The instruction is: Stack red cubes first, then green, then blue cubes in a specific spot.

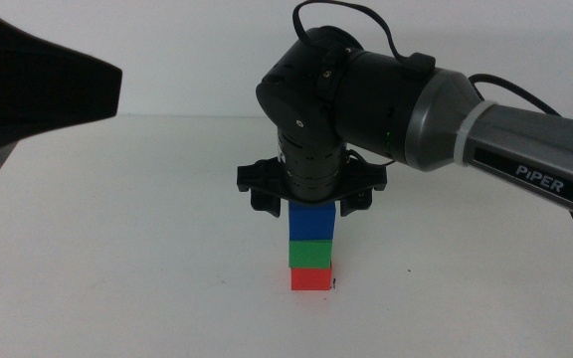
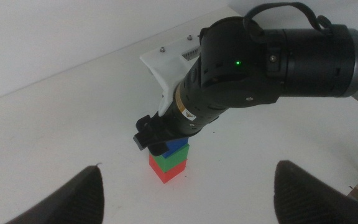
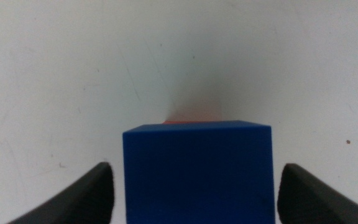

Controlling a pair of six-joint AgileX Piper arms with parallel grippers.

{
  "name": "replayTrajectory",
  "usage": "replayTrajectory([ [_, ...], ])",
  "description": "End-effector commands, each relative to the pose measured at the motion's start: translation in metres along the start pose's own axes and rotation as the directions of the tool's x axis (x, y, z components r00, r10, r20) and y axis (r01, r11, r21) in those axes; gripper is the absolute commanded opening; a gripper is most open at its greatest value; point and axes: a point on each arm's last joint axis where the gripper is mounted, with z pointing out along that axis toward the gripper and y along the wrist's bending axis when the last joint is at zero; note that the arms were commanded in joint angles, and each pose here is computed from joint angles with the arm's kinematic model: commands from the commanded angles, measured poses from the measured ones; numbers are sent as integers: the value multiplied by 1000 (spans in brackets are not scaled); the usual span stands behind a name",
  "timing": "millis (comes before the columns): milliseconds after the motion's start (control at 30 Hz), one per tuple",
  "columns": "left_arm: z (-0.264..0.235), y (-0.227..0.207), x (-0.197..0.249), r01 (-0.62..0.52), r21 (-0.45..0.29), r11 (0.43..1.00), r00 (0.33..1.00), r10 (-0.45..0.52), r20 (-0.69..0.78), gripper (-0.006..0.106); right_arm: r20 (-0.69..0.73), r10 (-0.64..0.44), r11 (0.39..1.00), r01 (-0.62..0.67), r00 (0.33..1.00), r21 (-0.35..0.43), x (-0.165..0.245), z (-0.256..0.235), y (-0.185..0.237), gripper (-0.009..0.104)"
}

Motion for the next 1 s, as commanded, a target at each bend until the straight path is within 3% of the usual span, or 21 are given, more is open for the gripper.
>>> replayTrajectory([
  [0, 0, 0, 0, -2, -1, 1000, 1000, 2, 11, 94, 6, -15, 1000, 15, 1000, 4, -1, -3, -1, 86],
  [33, 0, 0, 0, -2, -1, 1000, 1000, 2, 11, 94, 11, -27, 1000, 27, 1000, -1, -1, -6, -1, 92],
  [167, 0, 0, 0, -2, -1, 1000, 1000, 2, 11, 94, 98, -66, 995, 73, 993, -70, -9, -61, -29, 93],
  [367, 0, 0, 0, -2, -1, 1000, 1000, 2, 13, 94, 224, -68, 993, 87, 972, -75, 16, -117, -142, 93],
  [467, 0, 0, 0, -1, 1, 1000, 1000, 1, 15, 94, 355, -62, 987, 109, 933, -116, 46, -118, -200, 93],
  [600, 0, 0, -1, -1, -2, 1000, 1000, 1, 22, 94, 557, 15, 969, 126, 831, -214, 84, -115, -248, 93],
  [700, 0, 0, -1, -1, -2, 1000, 1000, 2, 26, 94, 614, -6, 969, 155, 790, -190, 102, -109, -264, 93],
  [967, 0, 0, -2, -1, -2, 1000, 1000, 2, 28, 94, 593, 2, 969, 145, 805, -200, 108, -105, -267, 93],
])
